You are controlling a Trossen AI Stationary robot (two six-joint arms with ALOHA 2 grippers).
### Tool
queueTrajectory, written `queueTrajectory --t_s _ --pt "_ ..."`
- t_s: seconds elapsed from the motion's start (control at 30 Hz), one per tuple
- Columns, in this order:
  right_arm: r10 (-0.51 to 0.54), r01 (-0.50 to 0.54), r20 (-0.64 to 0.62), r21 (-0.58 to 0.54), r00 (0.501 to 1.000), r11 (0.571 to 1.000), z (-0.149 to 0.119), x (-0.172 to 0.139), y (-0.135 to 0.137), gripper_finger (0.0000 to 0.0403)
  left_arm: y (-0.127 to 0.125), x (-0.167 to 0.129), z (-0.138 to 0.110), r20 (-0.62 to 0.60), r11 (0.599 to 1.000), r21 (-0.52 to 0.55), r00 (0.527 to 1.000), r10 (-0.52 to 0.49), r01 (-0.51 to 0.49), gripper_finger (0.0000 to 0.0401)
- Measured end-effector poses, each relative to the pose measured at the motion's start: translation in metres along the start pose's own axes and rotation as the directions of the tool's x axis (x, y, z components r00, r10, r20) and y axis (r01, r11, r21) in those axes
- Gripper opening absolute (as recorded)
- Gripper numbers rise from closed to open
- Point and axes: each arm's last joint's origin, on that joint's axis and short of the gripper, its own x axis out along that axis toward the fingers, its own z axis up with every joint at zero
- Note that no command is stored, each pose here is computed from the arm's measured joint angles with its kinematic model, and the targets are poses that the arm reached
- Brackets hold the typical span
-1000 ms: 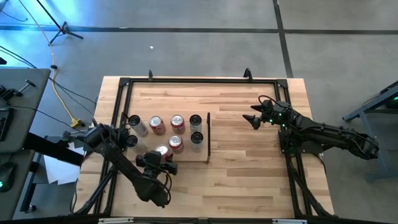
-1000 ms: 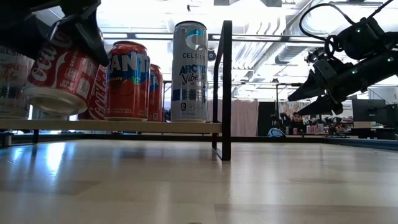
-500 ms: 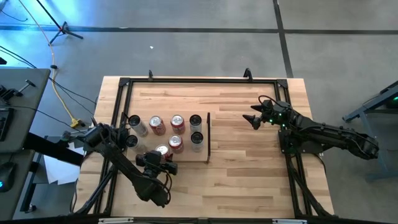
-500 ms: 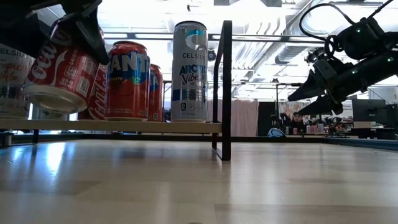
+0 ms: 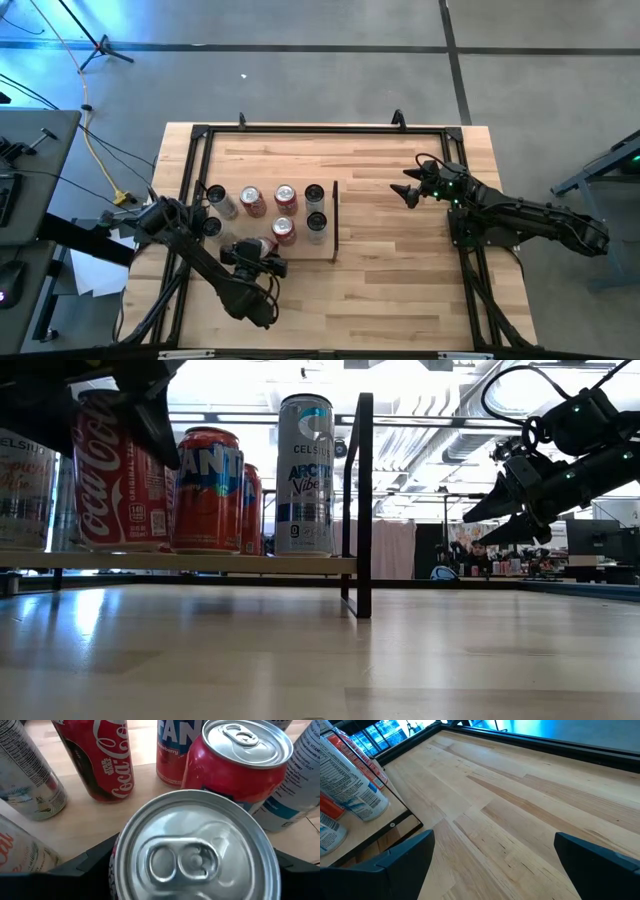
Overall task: Place canned beverage on shelf
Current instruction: Put the right red white can aligned with the other red white soda can on the shelf
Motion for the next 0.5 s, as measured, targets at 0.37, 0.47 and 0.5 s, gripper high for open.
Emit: queueTrajectory --t_s 0.37,0.47,0.5 --pt "0.000 0.000 0.000 0.000 1.000 1.000 0.0000 0.0000 0.0000 0.0399 0.0015 -0.0021 -0.0016 -0.013 1.000 -0.020 1.000 0.006 -0.006 0.0306" --pt "0.000 0.000 0.000 0.000 1.000 1.000 0.0000 0.0000 0.0000 0.0399 0.0006 -0.0002 -0.0004 -0.015 1.000 -0.027 1.000 0.014 -0.015 0.0306" --pt "0.000 0.000 0.000 0.000 1.000 1.000 0.0000 0.0000 0.0000 0.0399 0.0002 0.0006 0.0001 -0.017 0.999 -0.029 1.000 0.019 -0.020 0.0306"
